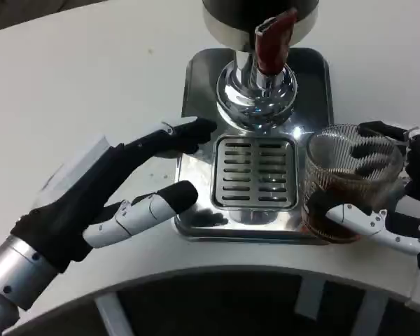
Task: Grasp the cup under the faucet to collect the drink, then remove the cup.
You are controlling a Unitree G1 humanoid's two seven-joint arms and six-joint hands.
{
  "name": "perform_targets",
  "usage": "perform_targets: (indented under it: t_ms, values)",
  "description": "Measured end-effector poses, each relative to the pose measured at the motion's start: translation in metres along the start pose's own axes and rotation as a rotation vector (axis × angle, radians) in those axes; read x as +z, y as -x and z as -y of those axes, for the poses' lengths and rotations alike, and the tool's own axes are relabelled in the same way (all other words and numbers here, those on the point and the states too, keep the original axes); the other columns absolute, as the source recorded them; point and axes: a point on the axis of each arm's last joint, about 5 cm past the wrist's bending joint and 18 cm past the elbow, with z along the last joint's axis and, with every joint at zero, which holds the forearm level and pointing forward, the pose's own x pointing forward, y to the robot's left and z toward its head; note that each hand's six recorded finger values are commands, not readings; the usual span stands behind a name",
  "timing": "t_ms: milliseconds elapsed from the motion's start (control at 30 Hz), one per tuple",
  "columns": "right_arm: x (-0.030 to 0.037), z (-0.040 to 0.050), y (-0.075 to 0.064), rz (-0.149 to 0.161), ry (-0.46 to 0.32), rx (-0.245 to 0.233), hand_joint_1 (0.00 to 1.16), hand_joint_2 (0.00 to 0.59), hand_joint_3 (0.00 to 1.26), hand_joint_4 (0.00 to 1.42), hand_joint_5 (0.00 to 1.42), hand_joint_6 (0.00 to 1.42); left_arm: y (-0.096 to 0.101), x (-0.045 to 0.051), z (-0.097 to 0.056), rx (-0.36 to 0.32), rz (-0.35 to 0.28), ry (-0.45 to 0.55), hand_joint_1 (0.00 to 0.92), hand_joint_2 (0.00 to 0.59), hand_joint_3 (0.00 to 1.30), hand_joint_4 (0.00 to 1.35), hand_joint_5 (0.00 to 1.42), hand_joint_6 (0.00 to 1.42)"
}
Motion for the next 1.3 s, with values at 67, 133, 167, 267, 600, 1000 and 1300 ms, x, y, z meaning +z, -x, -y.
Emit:
perform_targets:
  t_ms: [67,133,167,267,600,1000,1300]
  values:
    - [0.0006,0.0007,0.001,-0.001,0.001,-0.001,1.09,0.116,0.89,0.99,1.12,1.21,0.0,-0.0005,0.001,0.0,0.002,-0.001,0.0,0.109,0.24,0.22,0.24,0.23]
    - [0.0014,0.0012,0.001,0.002,0.001,-0.002,1.09,0.114,0.89,0.99,1.12,1.21,0.001,-0.001,0.002,-0.001,-0.002,0.0,0.0,0.109,0.24,0.22,0.24,0.23]
    - [0.0022,0.0014,0.001,0.006,0.001,-0.004,1.09,0.113,0.89,0.99,1.12,1.21,0.001,-0.0016,0.002,-0.002,-0.006,0.001,0.0,0.109,0.24,0.22,0.24,0.23]
    - [0.0038,0.0015,0.0,0.014,-0.002,-0.007,1.09,0.113,0.89,0.99,1.13,1.21,0.002,-0.0025,0.003,-0.005,-0.013,0.002,0.0,0.109,0.24,0.22,0.24,0.23]
    - [0.0076,-0.0037,0.002,0.014,-0.033,-0.003,1.1,0.103,0.91,1.0,1.14,1.23,0.001,-0.0026,0.005,-0.056,-0.056,-0.085,0.0,0.109,0.22,0.18,0.18,0.17]
    - [0.0224,-0.0058,0.011,0.052,-0.076,0.019,1.1,0.102,0.92,1.03,1.16,1.25,-0.002,0.0037,0.004,-0.11,-0.074,-0.183,0.0,0.104,0.18,0.11,0.12,0.13]
    - [0.0309,-0.0088,0.014,0.081,-0.108,0.028,1.09,0.101,0.94,1.04,1.16,1.25,-0.002,0.0083,0.001,-0.117,-0.084,-0.216,0.0,0.099,0.16,0.07,0.08,0.11]
